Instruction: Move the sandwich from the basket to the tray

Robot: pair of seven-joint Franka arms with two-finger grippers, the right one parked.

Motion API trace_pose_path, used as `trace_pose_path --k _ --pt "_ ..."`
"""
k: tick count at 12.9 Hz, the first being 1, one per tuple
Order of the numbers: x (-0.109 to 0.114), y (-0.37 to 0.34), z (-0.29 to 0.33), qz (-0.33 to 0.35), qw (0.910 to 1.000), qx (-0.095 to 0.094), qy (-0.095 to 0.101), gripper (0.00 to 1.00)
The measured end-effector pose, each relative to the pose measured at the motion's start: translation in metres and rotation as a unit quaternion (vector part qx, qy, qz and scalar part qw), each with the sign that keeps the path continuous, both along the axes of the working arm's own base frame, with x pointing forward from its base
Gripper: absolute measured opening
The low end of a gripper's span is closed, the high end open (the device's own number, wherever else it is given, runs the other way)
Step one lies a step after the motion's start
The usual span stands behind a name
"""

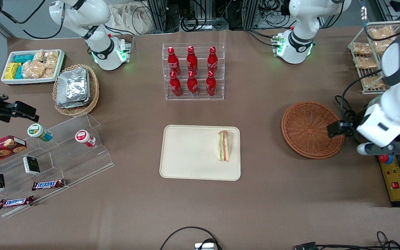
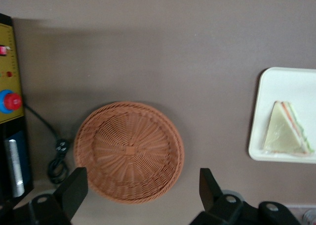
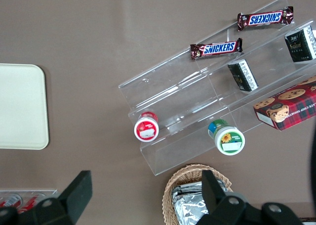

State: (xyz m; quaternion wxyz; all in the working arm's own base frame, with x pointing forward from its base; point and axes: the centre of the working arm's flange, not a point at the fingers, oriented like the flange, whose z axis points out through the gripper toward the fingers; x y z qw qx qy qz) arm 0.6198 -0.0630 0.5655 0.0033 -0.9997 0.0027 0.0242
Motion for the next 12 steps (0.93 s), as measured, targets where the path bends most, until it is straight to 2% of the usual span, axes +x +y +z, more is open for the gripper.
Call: trace_pose_path --k 8,12 --pt "-0.078 0.046 0.054 -0.032 0.9991 0.024 -0.012 1.00" --pt "-0.095 0.038 0.069 -0.042 0.9987 0.022 -0.019 1.00"
